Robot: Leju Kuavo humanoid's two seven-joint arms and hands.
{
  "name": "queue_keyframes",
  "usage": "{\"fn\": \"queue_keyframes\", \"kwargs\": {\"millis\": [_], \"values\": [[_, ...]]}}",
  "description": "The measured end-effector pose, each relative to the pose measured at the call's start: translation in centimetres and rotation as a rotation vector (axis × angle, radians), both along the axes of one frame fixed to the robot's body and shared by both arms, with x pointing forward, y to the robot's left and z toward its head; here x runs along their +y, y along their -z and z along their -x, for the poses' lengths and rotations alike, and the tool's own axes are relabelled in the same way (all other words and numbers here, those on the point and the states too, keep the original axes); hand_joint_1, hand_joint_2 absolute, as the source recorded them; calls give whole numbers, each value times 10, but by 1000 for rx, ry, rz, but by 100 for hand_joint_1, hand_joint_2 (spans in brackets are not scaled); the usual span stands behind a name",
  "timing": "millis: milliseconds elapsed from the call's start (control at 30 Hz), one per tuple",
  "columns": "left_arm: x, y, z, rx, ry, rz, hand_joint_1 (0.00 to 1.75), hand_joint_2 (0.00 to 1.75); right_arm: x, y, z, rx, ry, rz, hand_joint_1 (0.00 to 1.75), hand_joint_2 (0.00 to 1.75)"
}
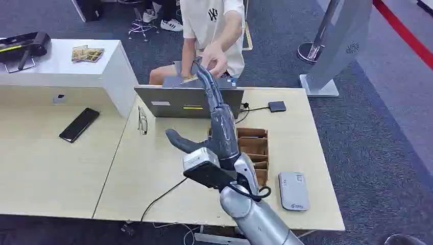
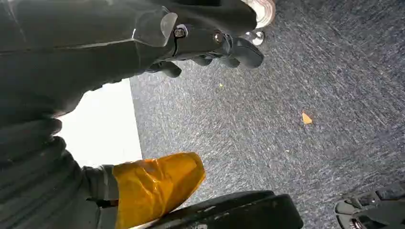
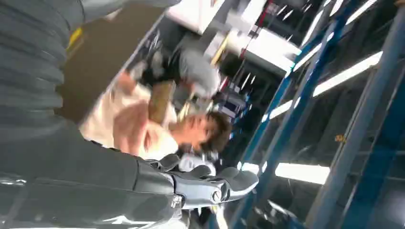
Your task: Pass the card to the sensor for recognition and then transmit it.
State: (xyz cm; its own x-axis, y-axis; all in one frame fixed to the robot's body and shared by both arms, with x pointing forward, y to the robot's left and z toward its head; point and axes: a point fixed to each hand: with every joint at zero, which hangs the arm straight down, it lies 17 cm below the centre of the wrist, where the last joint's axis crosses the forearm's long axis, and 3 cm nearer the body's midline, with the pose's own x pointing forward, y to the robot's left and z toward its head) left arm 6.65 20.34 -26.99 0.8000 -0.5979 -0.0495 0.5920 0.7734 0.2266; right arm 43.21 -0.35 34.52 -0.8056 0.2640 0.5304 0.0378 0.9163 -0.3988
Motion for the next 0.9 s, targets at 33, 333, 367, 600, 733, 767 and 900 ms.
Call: {"fn": "queue_keyframes", "kwargs": {"millis": [33, 333, 367, 600, 733, 767, 900], "values": [[0, 0, 0, 0, 3, 1, 0, 175, 3, -1, -3, -16, 20, 27, 0, 175], [-2, -1, -8, -12, 53, 2, 0, 175, 20, -1, -29, -141, 213, 256, 0, 175], [-2, -1, -9, -14, 59, 1, 0, 175, 21, 0, -33, -153, 237, 283, 0, 175], [-4, -2, -17, -25, 104, 2, 0, 175, 30, 4, -57, -225, 347, 480, 0, 175], [-4, -3, -20, -31, 124, 0, 0, 175, 34, 7, -65, -270, 388, 575, 0, 175], [-4, -3, -21, -33, 127, 0, 0, 175, 34, 8, -67, -279, 397, 596, 0, 175], [-5, -4, -23, -37, 147, 2, 0, 175, 32, 10, -74, -289, 420, 637, 44, 175]]}}
